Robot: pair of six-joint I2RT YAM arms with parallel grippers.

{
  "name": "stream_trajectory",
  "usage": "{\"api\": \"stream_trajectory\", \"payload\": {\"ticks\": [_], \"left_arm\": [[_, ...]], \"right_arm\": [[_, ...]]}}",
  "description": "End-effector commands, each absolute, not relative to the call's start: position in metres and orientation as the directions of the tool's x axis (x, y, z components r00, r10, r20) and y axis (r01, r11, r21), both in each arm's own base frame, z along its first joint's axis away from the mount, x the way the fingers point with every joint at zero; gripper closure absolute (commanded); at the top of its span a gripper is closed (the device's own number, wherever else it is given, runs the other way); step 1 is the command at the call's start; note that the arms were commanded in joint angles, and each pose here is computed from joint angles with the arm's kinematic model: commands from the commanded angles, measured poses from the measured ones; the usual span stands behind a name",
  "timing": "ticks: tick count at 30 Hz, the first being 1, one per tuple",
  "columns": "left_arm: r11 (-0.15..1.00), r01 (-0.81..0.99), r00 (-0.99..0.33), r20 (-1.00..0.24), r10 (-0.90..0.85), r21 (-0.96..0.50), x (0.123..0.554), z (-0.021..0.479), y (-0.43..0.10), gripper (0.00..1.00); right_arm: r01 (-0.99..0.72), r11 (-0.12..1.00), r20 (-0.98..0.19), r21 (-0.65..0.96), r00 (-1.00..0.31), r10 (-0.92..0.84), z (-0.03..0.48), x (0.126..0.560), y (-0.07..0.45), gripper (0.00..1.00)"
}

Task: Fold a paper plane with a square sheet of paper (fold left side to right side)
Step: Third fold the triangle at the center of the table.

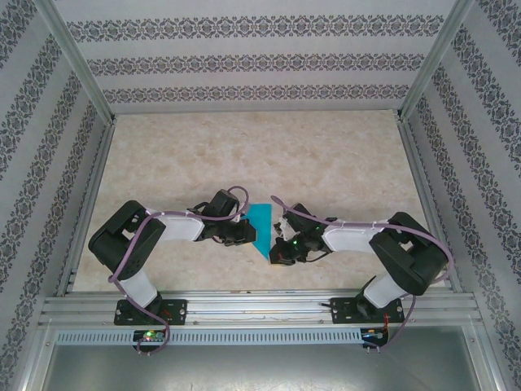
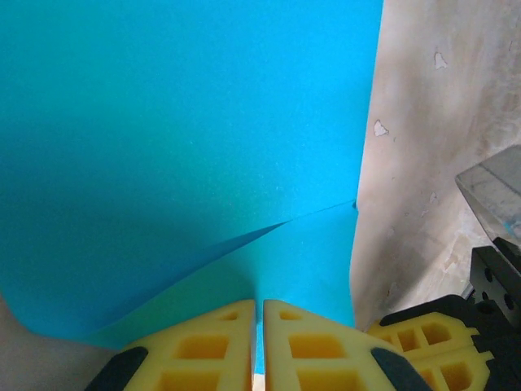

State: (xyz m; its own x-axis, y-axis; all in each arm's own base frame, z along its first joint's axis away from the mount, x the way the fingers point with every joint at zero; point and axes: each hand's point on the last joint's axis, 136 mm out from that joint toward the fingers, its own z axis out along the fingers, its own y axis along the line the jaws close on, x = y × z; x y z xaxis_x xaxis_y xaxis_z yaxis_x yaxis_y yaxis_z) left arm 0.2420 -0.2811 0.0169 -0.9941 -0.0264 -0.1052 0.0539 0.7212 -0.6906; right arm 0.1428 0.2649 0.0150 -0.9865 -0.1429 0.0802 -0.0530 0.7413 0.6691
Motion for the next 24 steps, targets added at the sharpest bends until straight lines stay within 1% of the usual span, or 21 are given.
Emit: {"api": "stream_trajectory", "payload": {"ticks": [1, 6, 8, 13, 24], "left_arm": [[0.777, 0.002, -0.998, -0.048, -0.036, -0.629, 0.231, -0.008, -0.27, 0.87], [0.774, 0.0, -0.998, -0.047, -0.038, -0.634, 0.231, -0.008, -0.272, 0.87], [0.772, -0.001, -0.998, -0.046, -0.039, -0.635, 0.231, -0.008, -0.272, 0.87], [0.77, -0.001, -0.998, -0.045, -0.038, -0.638, 0.231, -0.008, -0.272, 0.87], [0.769, 0.001, -0.998, -0.044, -0.036, -0.639, 0.233, -0.007, -0.274, 0.88]], "right_arm": [[-0.054, 0.764, 0.109, 0.643, -0.981, -0.161, 0.021, 0.126, 0.254, 0.97], [-0.109, 0.71, 0.013, 0.695, -0.986, -0.164, 0.051, 0.142, 0.267, 0.98], [-0.121, 0.702, -0.013, 0.702, -0.987, -0.157, 0.054, 0.15, 0.273, 1.0], [-0.142, 0.71, -0.055, 0.69, -0.988, -0.144, 0.051, 0.168, 0.287, 1.0], [-0.127, 0.768, -0.03, 0.627, -0.99, -0.139, 0.029, 0.179, 0.288, 1.0]]}}
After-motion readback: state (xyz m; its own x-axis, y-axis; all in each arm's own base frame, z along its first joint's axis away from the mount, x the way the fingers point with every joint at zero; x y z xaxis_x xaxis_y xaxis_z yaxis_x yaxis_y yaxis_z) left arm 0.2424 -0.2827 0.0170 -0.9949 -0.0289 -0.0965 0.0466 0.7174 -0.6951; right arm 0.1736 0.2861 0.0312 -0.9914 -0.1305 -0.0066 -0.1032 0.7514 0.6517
